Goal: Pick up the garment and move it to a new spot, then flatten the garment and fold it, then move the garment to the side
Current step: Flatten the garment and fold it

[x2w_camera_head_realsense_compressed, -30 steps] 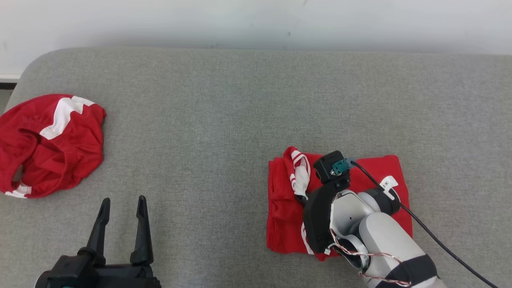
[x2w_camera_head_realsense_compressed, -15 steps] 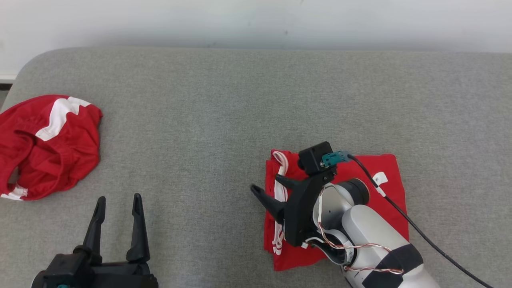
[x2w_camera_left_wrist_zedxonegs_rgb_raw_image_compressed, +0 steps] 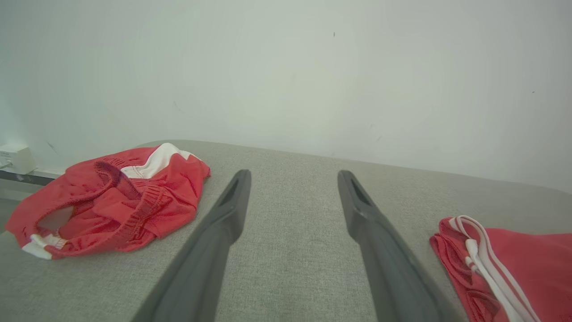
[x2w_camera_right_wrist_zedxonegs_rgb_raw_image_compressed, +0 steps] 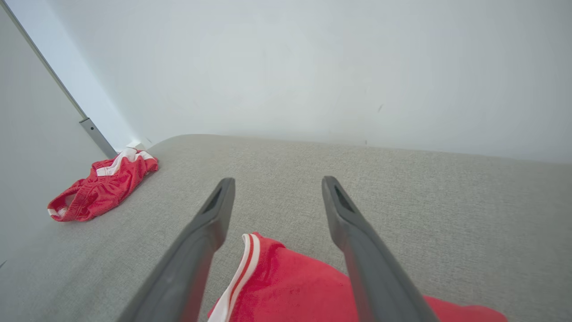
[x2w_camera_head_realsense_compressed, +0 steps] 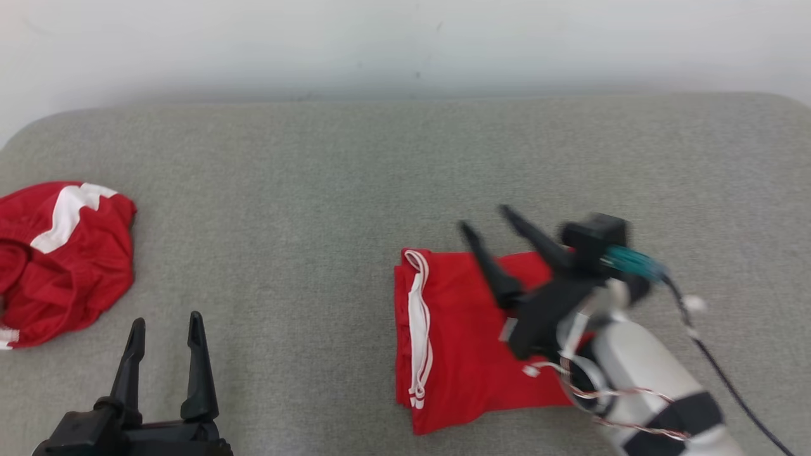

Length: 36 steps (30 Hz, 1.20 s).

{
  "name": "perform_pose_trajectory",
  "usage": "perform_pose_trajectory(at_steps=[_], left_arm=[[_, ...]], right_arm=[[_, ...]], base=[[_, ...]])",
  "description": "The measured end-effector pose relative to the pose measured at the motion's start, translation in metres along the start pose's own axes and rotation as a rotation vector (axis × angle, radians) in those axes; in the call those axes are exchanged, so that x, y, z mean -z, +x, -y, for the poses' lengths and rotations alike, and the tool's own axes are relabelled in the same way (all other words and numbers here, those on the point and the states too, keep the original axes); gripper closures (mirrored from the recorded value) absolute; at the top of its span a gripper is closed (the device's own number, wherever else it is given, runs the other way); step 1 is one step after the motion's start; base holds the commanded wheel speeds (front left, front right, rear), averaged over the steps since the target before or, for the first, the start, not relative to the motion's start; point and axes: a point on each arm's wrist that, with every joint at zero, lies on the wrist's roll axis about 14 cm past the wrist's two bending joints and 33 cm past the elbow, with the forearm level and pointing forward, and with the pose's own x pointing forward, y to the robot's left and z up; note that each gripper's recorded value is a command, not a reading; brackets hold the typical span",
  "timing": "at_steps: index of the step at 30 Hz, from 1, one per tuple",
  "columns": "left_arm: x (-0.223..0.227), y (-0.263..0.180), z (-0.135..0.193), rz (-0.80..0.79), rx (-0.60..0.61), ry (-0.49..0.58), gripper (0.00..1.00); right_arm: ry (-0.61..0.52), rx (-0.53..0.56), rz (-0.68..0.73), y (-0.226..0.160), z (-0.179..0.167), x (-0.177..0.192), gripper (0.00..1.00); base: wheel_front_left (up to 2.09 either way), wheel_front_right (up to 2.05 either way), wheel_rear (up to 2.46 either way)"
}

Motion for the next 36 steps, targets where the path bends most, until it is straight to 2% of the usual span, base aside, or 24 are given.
perform_pose_trajectory(at_steps=[4,10,16,23,36], left_arm=[[-0.005,0.002,0.005,0.017,0.015,-0.005,0.00],[-0.009,0.004,0.014,0.031,0.041,-0.008,0.00],[-0.004,-0.001,0.019,0.013,0.055,-0.012,0.00],[0.004,-0.014,0.017,-0.023,0.052,-0.014,0.00],[0.003,-0.025,0.013,-0.025,0.056,-0.015,0.00]], right_arm=[[-0.055,0.126,0.093,-0.033,0.042,-0.009,0.00],[-0.150,0.264,0.171,-0.081,0.083,-0.013,0.00],[-0.130,0.362,0.200,-0.116,0.105,-0.006,0.00],[-0.105,0.420,0.206,-0.143,0.112,0.002,0.00],[-0.095,0.438,0.202,-0.170,0.104,0.011,0.00]], base=[[0.00,0.00,0.00],[0.00,0.00,0.00],[0.00,0.00,0.00],[0.00,0.00,0.00],[0.00,0.00,0.00]])
